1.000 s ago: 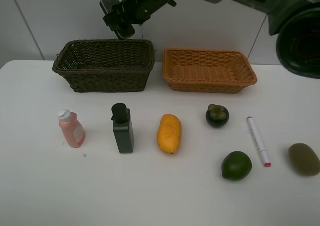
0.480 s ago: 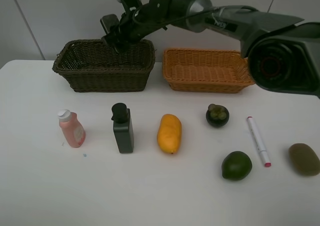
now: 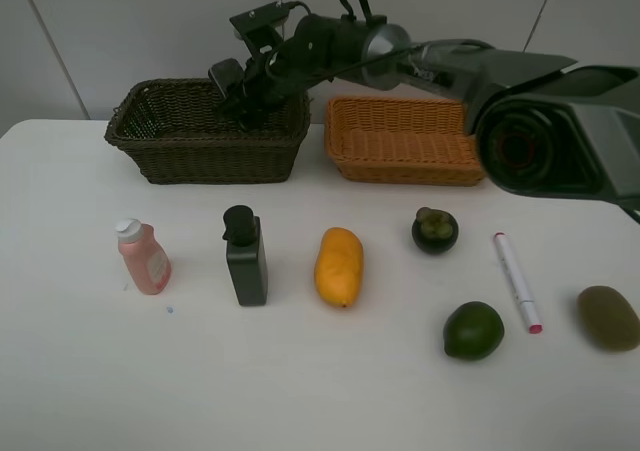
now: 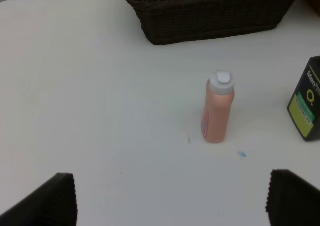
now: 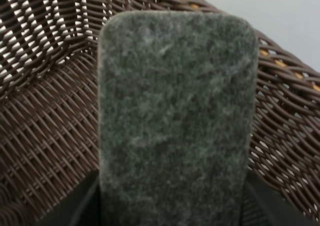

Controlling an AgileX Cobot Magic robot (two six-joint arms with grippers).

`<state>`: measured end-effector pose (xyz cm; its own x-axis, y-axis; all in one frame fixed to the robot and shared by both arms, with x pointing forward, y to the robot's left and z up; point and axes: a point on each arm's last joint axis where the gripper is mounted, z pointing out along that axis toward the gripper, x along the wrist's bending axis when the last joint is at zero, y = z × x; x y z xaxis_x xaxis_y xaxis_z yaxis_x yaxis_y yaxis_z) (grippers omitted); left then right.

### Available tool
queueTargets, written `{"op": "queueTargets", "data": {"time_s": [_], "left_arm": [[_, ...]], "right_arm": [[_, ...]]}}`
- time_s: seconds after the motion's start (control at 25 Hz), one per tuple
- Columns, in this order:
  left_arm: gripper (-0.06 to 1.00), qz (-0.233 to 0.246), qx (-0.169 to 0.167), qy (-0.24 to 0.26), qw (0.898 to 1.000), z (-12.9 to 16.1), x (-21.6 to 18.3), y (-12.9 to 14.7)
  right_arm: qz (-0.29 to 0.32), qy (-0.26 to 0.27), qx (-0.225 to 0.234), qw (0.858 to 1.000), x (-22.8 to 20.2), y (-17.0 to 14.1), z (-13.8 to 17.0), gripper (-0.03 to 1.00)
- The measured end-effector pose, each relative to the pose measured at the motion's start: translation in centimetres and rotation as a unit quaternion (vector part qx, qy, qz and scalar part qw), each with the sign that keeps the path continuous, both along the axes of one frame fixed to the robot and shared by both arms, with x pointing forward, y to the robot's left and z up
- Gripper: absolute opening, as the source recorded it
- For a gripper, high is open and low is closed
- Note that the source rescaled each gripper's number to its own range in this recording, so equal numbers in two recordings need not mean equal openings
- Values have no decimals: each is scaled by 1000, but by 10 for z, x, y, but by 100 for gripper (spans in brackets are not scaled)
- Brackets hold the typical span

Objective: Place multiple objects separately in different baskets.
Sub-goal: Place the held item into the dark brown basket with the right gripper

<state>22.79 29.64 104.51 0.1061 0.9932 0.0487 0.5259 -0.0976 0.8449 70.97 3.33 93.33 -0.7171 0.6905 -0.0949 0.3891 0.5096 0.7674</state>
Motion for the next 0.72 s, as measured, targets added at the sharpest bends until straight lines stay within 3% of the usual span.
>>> {"op": "queueTargets", "data": {"time_s": [0.28, 0.32, 0.4, 0.48, 0.72], "left_arm": [[100, 0, 0, 0, 1000, 0, 0, 0], [100, 0, 0, 0, 1000, 0, 0, 0], [100, 0, 0, 0, 1000, 0, 0, 0], [100, 0, 0, 0, 1000, 0, 0, 0], [100, 0, 0, 0, 1000, 0, 0, 0]], "right_arm": [[-1, -3, 1, 1000, 1, 0, -5, 53], [-3, -10, 5, 1000, 2, 1, -3, 59], [-5, -17, 9, 1000, 3, 1, -2, 82], [-5, -17, 9, 1000, 3, 1, -2, 93], [-4, -16, 7, 1000, 3, 1, -3, 98]]}}
